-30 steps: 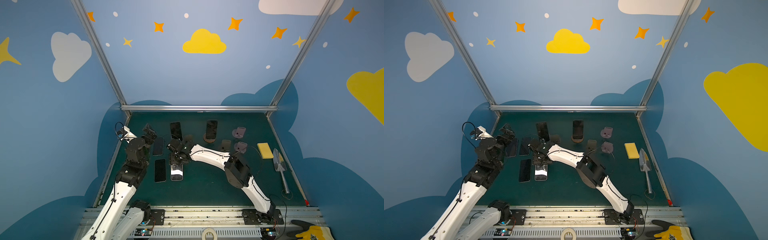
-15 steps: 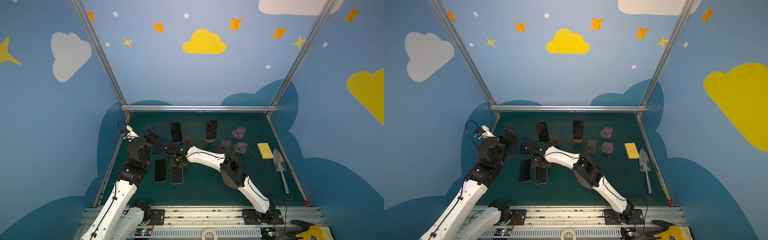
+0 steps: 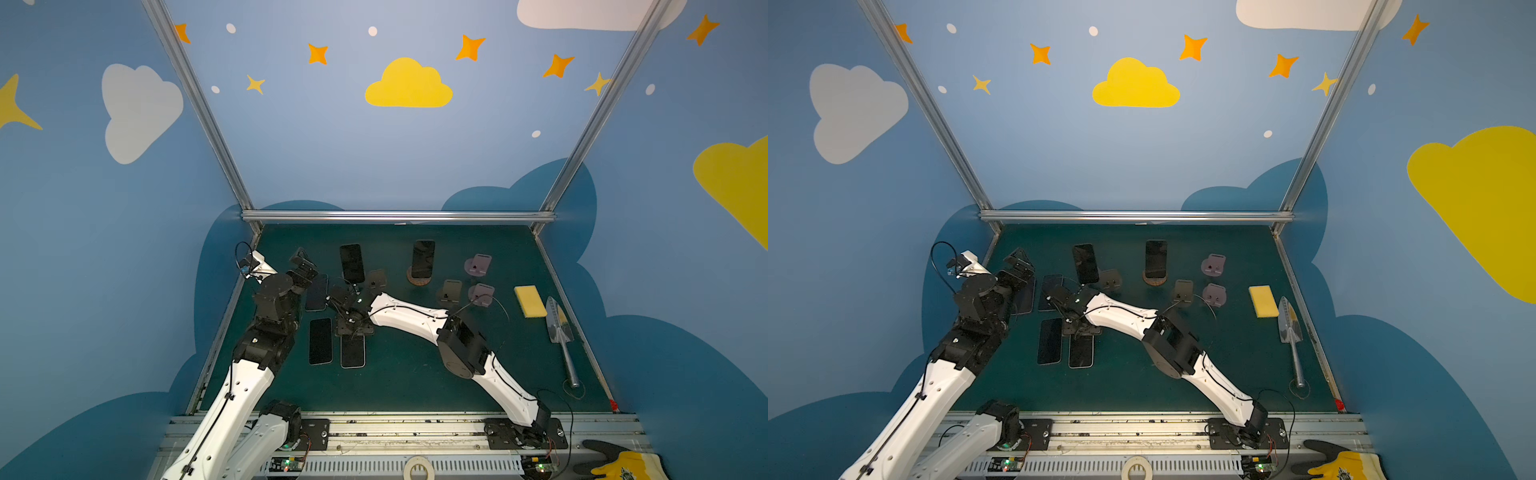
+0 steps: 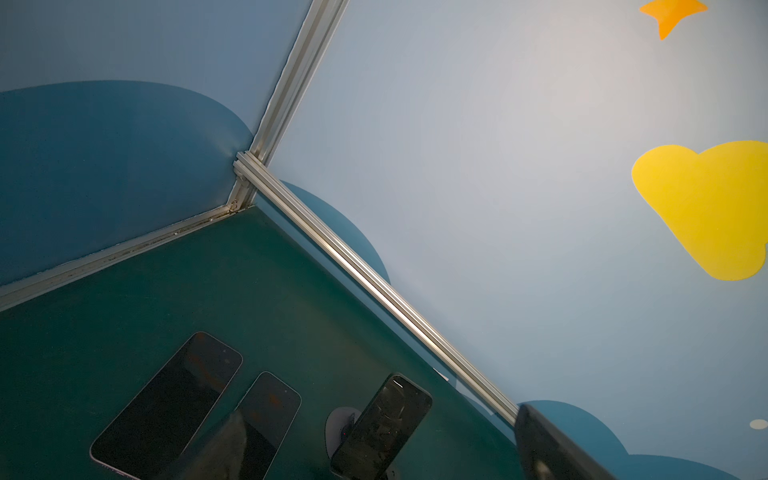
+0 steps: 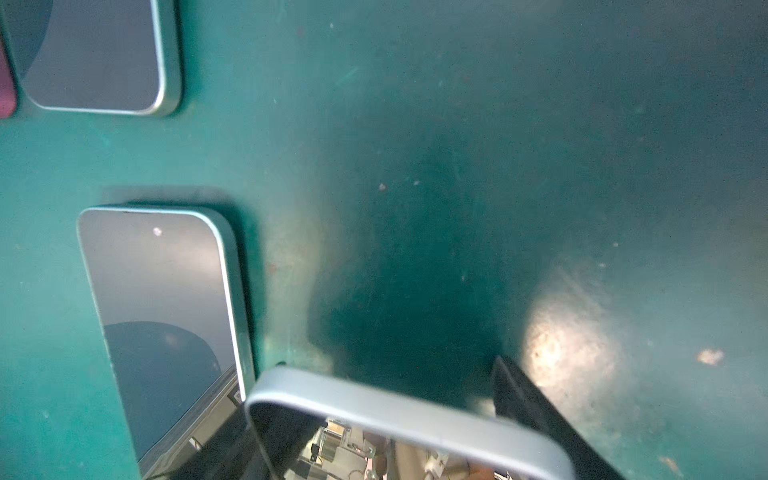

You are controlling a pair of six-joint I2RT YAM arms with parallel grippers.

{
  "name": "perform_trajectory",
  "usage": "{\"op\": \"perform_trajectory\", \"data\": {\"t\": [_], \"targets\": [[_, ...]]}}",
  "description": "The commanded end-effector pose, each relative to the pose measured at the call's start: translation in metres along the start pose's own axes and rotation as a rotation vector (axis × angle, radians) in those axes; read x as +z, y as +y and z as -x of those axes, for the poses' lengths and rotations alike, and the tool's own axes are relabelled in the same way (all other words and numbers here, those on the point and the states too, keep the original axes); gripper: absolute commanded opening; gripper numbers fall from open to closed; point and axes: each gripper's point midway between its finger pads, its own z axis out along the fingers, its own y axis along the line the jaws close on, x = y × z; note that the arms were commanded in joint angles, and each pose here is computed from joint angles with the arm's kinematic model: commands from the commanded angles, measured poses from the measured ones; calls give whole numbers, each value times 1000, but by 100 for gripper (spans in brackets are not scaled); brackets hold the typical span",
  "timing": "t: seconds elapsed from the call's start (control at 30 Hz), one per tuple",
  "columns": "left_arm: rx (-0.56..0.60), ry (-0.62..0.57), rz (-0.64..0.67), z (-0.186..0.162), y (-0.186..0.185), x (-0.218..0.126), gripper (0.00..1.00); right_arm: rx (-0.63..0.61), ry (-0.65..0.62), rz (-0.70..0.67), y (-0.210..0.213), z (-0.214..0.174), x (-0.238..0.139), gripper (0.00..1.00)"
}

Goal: Remove the phone from the phone stand

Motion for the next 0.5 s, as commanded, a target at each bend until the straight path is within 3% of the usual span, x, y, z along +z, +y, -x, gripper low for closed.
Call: {"op": "perform_trajectory", "data": {"t": [0.0,0.47], "targets": [[0,-16,9,4,0,1,100,1,90,-60,-13,-30,33,66],[4,-1,27,-2,4,7,100,-2,127,-99,-25,-35,40,69]]}}
